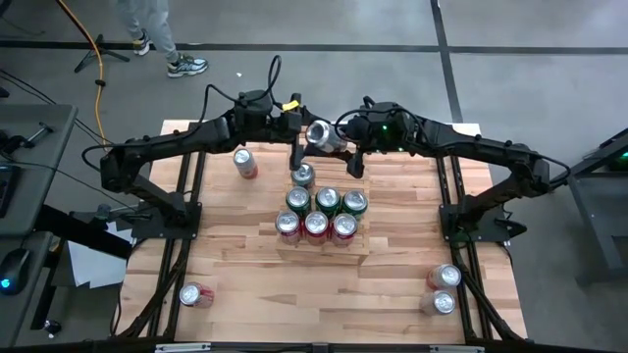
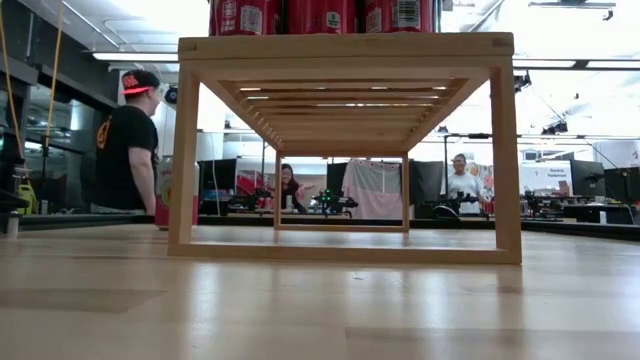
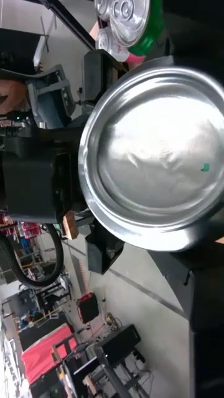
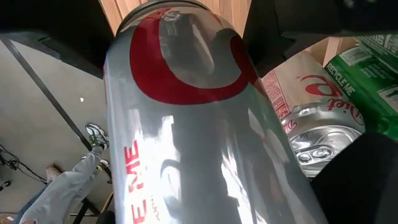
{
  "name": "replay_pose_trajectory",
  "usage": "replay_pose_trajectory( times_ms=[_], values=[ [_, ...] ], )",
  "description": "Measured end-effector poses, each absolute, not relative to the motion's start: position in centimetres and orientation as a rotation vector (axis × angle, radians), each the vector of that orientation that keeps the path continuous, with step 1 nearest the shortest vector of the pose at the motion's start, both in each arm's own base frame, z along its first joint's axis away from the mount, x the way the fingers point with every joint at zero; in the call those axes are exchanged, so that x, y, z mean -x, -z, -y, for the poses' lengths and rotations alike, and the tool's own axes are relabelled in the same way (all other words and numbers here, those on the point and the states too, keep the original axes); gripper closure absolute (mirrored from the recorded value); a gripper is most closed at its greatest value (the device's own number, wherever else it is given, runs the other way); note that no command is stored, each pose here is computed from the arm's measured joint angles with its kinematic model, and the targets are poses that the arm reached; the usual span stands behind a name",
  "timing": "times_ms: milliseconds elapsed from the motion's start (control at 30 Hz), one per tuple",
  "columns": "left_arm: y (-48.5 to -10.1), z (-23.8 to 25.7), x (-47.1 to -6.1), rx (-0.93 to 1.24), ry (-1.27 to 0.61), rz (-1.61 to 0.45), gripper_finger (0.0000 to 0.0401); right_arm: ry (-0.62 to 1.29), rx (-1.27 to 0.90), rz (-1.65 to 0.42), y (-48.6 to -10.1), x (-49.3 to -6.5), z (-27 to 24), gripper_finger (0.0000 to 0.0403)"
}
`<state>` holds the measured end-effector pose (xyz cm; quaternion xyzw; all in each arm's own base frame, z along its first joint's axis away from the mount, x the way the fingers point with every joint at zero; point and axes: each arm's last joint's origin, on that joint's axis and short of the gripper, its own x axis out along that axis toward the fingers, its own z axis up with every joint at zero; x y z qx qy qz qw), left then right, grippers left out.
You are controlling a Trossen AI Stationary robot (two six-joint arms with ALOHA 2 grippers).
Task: Place canned beverage on shelf
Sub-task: Put the top red-silver soda can on the shelf aligned with the other red-silver soda can
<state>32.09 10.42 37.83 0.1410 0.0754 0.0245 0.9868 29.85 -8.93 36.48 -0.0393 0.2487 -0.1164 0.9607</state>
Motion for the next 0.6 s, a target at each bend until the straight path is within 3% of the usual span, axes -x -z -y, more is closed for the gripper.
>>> replay_pose_trajectory(
  times_ms=[167,367,600],
  values=[
    [-37.87,-10.45,-32.10,-0.297,-0.062,-0.150,0.0159,0.238,0.077,-0.499,-36.52,-29.87,8.94,0.0123],
    [-37.91,-10.58,-31.98,-0.312,-0.111,-0.164,0.0165,0.250,0.087,-0.490,-36.58,-29.97,8.98,0.0044],
    [-38.18,-11.36,-31.53,-0.303,-0.142,-0.154,0.0166,0.255,0.083,-0.499,-36.51,-29.88,9.16,0.0033]
  ],
)
